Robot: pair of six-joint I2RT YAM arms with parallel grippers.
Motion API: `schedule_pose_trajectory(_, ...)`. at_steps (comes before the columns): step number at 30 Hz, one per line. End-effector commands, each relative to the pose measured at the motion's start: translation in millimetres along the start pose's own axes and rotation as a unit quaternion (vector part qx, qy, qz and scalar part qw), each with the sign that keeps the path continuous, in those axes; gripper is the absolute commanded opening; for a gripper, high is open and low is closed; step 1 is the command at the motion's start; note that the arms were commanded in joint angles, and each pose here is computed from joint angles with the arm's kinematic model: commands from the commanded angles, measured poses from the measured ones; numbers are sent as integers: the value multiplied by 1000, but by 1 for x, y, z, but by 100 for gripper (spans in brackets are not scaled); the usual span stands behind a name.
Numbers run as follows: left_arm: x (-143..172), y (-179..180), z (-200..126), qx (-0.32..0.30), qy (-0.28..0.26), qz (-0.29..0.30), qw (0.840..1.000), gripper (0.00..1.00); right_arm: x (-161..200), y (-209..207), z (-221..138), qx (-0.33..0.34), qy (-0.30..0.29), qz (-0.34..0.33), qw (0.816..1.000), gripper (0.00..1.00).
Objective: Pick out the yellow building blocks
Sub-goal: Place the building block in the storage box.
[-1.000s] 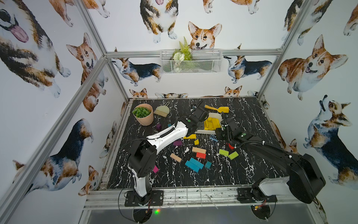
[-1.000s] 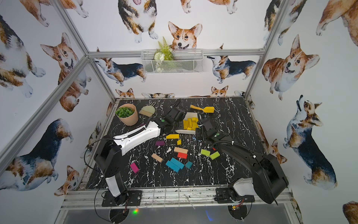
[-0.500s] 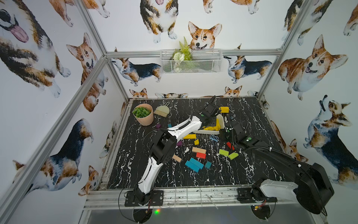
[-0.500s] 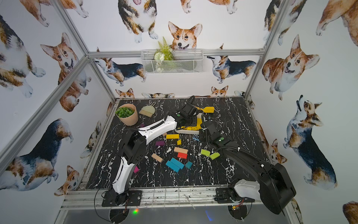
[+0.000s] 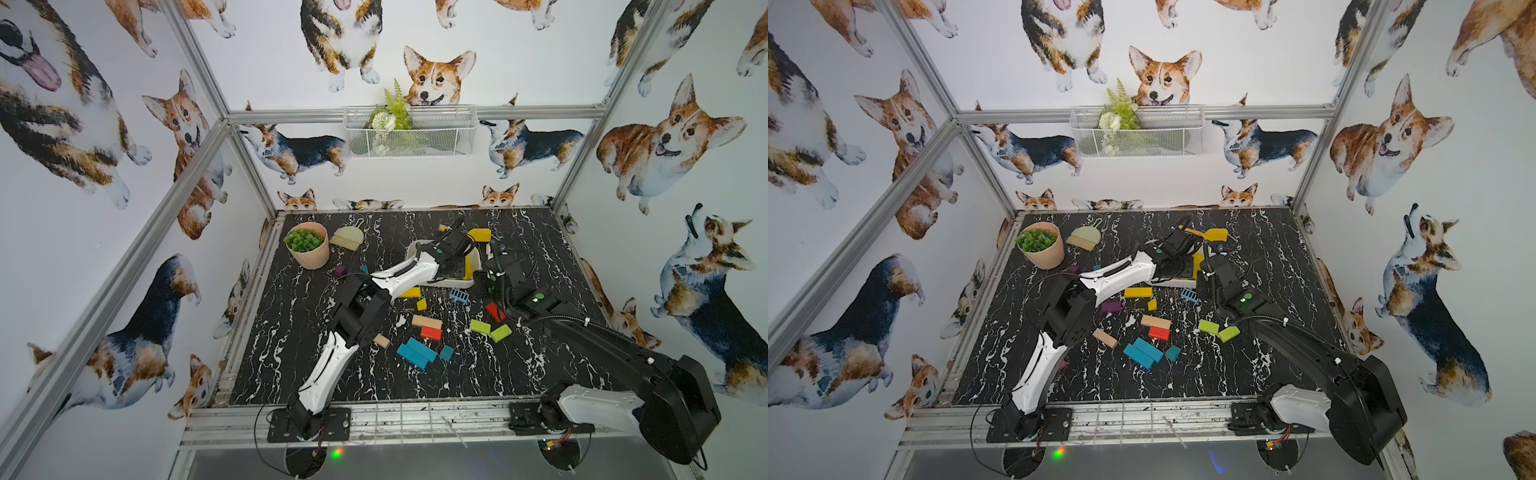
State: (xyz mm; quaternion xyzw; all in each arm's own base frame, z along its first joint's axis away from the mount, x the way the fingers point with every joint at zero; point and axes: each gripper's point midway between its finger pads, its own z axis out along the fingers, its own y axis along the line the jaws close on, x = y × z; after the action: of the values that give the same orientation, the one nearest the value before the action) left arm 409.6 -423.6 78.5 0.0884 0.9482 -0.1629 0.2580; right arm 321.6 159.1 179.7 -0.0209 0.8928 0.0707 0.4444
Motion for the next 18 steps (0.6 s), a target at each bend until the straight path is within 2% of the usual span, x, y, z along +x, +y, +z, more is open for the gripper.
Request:
schedule_pose_trajectory(1, -11, -4, -14, 9, -18, -8, 1000, 49, -4, -2, -4, 4, -4, -1, 1000, 52)
schedule_pose_trajectory(7, -31, -5, -52, 12, -60, -7, 998, 51, -1, -8, -10, 9, -9, 1, 1000, 52)
schedule_pose_trajectory(11, -46, -2, -99, 23, -107, -9, 994, 52, -5, -6, -9, 9, -10, 2, 1000, 52)
schedule_pose_trajectory(18, -48, 37, -173, -3, -174, -12, 985, 52, -4, 13, 4, -21, 13, 15, 1000, 52)
